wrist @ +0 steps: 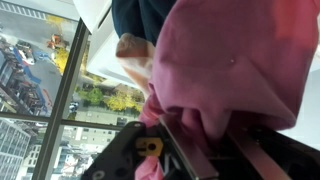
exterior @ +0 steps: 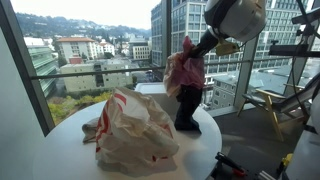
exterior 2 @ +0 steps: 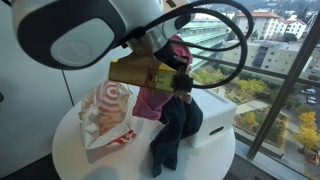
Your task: Put the shirts in the plastic
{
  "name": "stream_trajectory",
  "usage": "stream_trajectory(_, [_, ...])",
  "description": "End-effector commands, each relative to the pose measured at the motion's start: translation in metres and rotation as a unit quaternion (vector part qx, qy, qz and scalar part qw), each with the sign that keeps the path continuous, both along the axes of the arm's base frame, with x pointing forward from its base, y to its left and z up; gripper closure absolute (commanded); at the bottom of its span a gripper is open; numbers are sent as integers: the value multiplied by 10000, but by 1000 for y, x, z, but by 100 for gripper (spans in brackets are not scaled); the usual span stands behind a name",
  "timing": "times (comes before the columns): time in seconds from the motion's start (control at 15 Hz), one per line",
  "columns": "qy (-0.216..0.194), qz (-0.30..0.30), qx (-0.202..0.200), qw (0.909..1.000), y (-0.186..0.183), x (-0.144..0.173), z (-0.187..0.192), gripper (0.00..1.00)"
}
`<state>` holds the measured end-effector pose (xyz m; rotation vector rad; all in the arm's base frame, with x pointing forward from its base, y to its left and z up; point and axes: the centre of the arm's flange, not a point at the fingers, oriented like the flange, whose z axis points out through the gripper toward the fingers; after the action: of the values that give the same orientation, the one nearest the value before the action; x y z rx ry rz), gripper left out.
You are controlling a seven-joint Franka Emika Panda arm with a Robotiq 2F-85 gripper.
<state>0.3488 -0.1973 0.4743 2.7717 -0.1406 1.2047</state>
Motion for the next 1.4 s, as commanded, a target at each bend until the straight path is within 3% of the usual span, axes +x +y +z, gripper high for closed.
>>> stream_trajectory(0.0, [-662, -3, -193, 9976, 26, -37, 41, 95])
stream_trajectory(0.13, [-871, 41, -259, 9959, 31, -42, 58, 95])
stream_trajectory(0.67, [-940, 225, -345, 9947, 48, -41, 76, 95])
stream_trajectory(1.07, [-1633, 347, -500, 9847, 104, -43, 131, 95])
stream_trajectory(1.33, [-2272, 400, -622, 9710, 143, -65, 167, 95])
